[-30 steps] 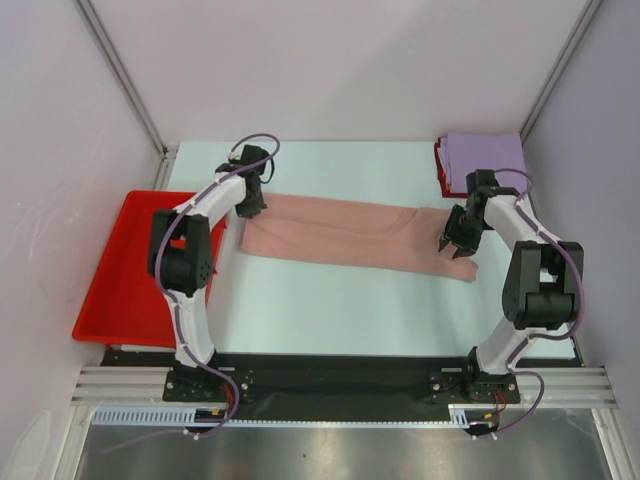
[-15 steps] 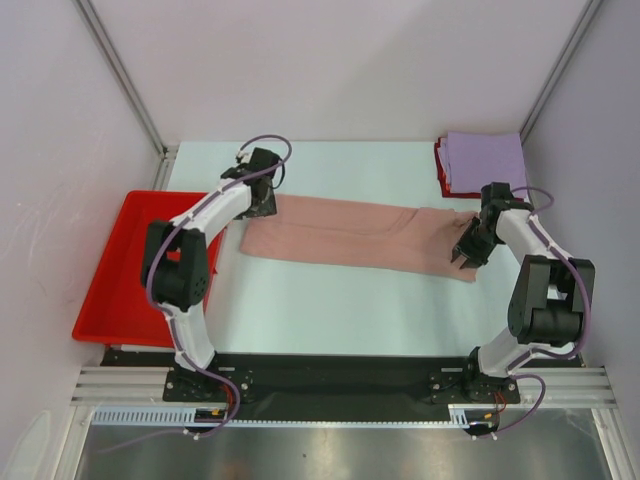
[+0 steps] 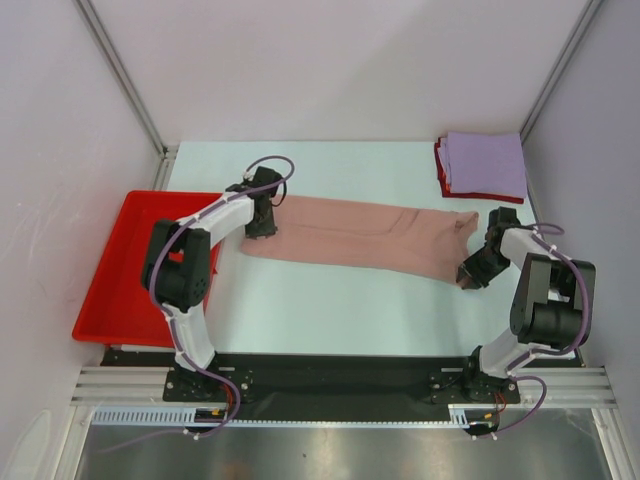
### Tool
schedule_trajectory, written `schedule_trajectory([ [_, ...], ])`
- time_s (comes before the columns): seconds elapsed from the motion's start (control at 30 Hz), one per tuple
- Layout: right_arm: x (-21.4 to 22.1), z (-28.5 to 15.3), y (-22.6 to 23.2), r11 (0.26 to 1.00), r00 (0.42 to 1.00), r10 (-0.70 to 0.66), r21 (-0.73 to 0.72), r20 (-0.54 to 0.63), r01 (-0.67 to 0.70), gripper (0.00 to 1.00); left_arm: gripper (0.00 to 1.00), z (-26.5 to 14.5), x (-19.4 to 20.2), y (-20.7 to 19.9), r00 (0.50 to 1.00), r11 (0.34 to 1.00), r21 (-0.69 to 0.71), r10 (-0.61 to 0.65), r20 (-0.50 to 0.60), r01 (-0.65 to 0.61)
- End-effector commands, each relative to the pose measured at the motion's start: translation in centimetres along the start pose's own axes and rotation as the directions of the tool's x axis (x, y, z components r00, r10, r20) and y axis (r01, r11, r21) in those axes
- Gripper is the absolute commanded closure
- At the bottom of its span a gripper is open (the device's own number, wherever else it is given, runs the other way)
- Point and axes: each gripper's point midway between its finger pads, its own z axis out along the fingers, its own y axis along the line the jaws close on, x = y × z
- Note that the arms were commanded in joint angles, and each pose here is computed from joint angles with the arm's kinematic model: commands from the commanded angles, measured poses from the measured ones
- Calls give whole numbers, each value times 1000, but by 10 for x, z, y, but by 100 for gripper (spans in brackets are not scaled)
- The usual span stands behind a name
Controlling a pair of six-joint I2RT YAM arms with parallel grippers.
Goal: Fold and stack the t-shirts
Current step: Fold the tshirt
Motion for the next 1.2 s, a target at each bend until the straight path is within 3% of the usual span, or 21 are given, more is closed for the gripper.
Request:
schedule_trajectory([
  [0.0, -3, 4, -20, 994, 996, 84, 67, 39, -86, 68, 64, -8, -15, 1, 998, 999, 37, -42, 49, 40],
  [0.13, -9, -7, -15, 996, 996, 73, 37, 55, -76, 68, 64, -22, -22, 1, 996, 997, 65, -49, 77, 44],
  [0.27, -34, -44, 15, 999, 987, -3, -41, 159, 10, 67, 63, -37, -33, -4, 993, 994, 106, -52, 107, 41],
  [0.43, -74, -73, 57, 976, 951, -103, -154, 292, 153, 54, 62, -41, -39, -15, 992, 986, 165, -56, 115, 37],
  [0.53, -94, -74, 92, 942, 936, -159, -237, 313, 239, 50, 62, -41, -37, -25, 993, 979, 202, -49, 107, 26],
  [0.6, -101, -59, 108, 930, 941, -179, -264, 288, 258, 54, 62, -39, -33, -28, 994, 978, 206, -39, 99, 18],
  [0.83, -118, -52, 169, 874, 954, -162, -413, 252, 257, 96, 63, -35, -19, -27, 996, 978, 210, -27, 85, 8],
  [1.0, -115, -18, 152, 912, 977, -108, -373, 184, 171, 100, 62, -30, -16, -26, 997, 980, 197, -12, 75, -3],
  [1.17, -116, 6, 132, 930, 972, -129, -317, 195, 187, 100, 63, -31, -22, -28, 997, 979, 203, -6, 83, -11],
])
